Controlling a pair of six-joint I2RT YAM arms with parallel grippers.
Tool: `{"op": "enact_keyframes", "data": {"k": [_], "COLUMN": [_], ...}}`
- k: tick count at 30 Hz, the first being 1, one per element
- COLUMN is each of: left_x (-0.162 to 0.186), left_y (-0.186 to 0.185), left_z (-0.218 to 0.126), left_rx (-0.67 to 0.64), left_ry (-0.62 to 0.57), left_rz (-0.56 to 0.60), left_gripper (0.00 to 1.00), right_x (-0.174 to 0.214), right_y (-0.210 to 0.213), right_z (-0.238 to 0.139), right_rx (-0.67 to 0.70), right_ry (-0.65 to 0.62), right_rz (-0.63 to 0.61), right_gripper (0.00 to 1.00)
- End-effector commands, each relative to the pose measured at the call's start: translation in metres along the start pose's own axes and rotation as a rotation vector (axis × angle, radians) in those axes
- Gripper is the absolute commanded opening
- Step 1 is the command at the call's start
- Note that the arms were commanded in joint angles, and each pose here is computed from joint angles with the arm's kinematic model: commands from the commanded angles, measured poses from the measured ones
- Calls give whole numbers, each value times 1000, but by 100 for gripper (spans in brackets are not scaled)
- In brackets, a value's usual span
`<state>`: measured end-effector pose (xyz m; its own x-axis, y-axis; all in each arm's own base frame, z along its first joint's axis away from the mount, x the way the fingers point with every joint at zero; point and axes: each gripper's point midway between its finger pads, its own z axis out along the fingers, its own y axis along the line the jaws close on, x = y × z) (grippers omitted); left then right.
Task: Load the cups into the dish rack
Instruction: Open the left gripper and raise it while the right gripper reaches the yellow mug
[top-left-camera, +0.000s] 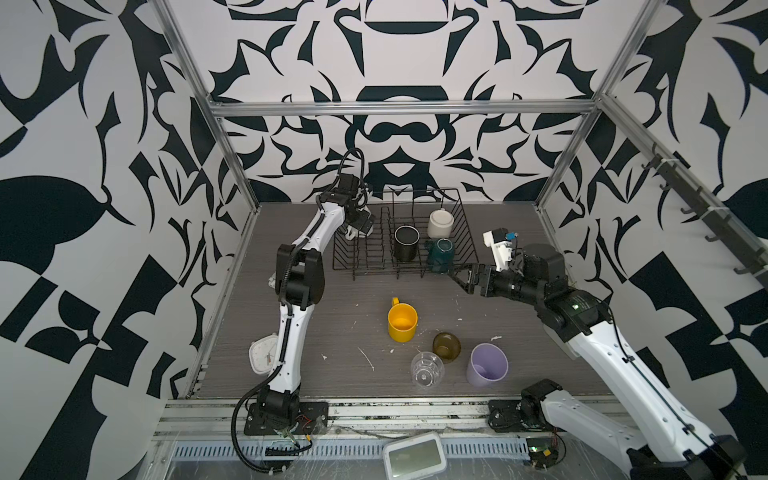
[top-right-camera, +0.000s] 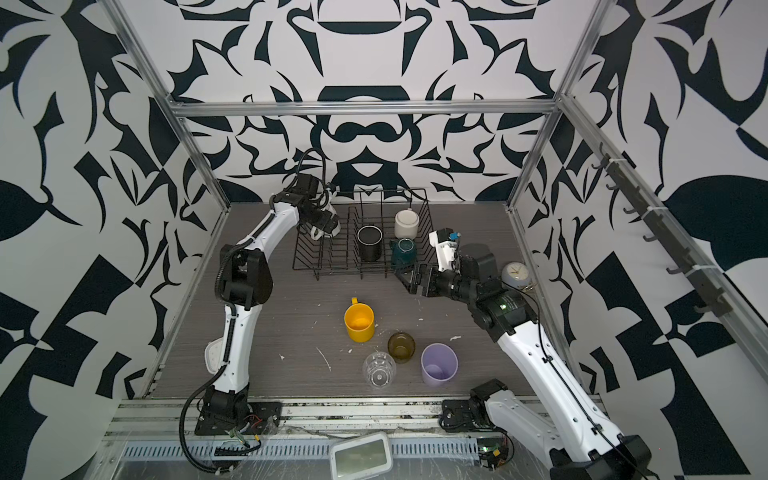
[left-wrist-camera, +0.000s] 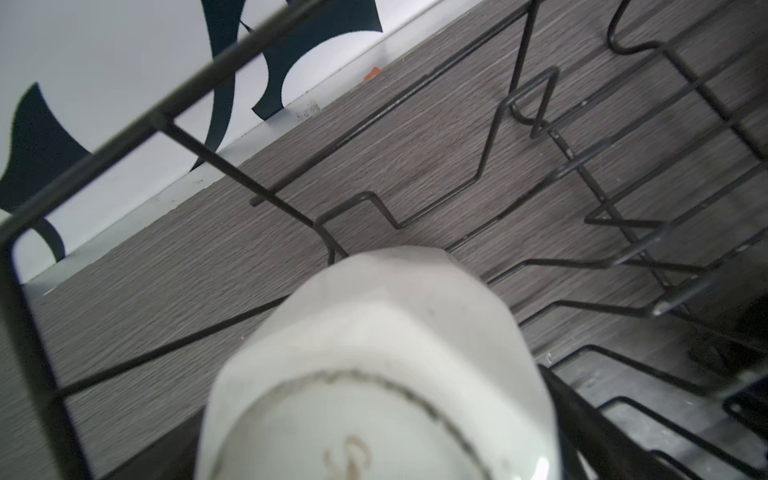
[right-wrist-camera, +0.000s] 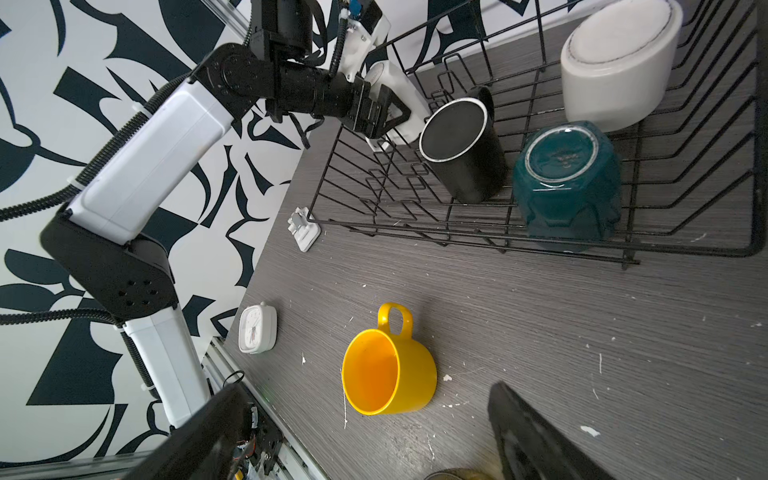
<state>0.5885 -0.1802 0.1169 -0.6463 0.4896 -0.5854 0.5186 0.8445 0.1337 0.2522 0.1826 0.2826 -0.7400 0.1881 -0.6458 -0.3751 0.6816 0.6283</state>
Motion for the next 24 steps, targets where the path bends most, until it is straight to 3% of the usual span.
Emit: {"op": "enact_keyframes", "data": {"k": [1,5,11,16,19,22,24], "left_x": [-35,-63,-101,-97,-82,-60,-43], "left_y": [5,10,15,9,16,20,21], "left_z": [-56,-109,-212,-293,-320,-332,-337], "left_rx": [-3,-27,-63,82,144,210,227], "left_ry": [-119,-241,-528,-768,-822,-806,-776], "left_rz": [-33,-70,-168,-252,-351,-469,-480], "left_gripper": [100,99,99,99,99,100,100], "right_x": [-11,-9,3,29,43,57,66], "right_y": [3,-8,-17,-8,-4,-1,-2], "right_z": [-9,-8,6,23,33,42,47], "right_rx": [31,109,185,272,293,303,310], "right_ry": [-28,26,128,215,245,258,275], "right_rz": [-39,-58,-82,-181,-195,-198,-195], "right_gripper": [93,89,80,78,75,74,72]}}
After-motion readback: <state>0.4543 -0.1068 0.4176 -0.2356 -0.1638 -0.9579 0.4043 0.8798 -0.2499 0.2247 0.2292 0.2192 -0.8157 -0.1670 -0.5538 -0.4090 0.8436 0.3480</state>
